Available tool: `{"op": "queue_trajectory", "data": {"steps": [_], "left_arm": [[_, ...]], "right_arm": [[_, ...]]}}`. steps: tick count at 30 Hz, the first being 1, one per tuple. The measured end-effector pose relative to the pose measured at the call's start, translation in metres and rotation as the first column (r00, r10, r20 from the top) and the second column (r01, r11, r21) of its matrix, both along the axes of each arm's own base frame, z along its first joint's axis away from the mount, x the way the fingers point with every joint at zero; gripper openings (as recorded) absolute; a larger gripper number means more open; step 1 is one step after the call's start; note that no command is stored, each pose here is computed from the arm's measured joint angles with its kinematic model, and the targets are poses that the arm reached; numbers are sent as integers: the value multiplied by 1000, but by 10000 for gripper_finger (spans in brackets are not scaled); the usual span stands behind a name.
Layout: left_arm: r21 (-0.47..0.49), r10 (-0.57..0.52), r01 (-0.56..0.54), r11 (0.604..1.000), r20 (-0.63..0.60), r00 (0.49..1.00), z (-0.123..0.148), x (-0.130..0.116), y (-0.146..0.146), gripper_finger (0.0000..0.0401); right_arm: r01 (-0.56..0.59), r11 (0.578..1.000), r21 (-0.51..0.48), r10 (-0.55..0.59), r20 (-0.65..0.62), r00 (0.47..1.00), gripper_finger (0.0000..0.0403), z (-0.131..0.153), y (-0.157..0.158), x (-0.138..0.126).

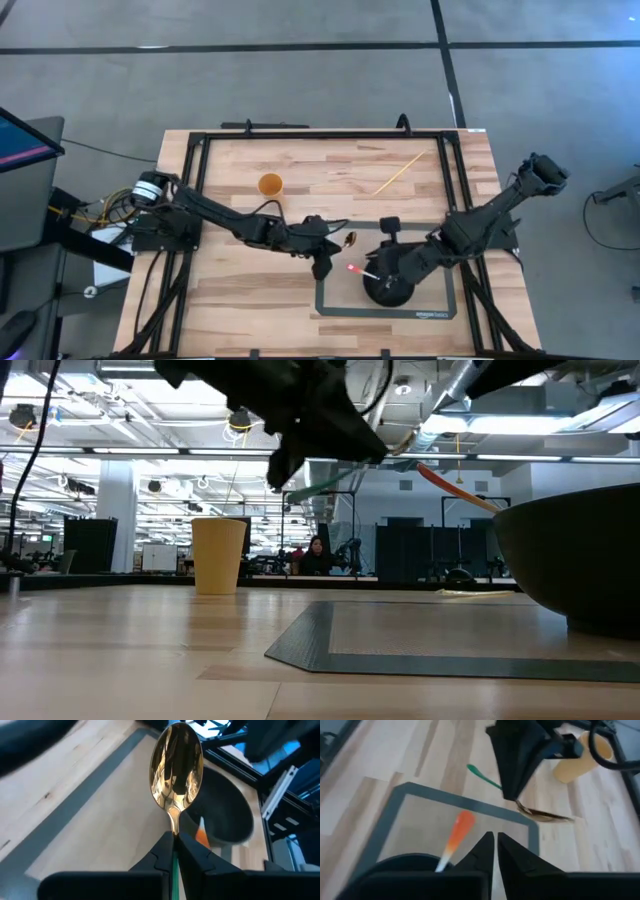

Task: Pick & Place Utensil
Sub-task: Put the gold green spoon into the black bowl on the table placemat

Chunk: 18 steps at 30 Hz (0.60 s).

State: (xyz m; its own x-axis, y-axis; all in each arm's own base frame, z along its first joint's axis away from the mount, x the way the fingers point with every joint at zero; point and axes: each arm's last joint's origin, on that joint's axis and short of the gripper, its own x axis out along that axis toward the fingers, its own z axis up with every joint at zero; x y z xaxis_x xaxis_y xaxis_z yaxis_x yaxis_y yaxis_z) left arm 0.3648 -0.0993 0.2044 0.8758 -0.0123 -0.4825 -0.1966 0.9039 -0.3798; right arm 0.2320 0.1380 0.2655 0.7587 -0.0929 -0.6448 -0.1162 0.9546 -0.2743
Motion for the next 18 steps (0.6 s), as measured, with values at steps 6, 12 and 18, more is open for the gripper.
{"op": "queue_trajectory", "data": {"steps": [6,12,18], "left_arm": [[-2,-95,95,995,19,995,3,24,-7,16],[-13,-157,158,987,27,987,8,31,-6,16],[-23,-165,165,986,-5,986,8,29,-1,16]], "right_arm": [[-35,999,-17,35,40,999,50,3,10,-4],[-104,988,-116,109,35,993,92,3,11,-4],[-253,932,-260,259,-12,966,134,3,15,-6]]}}
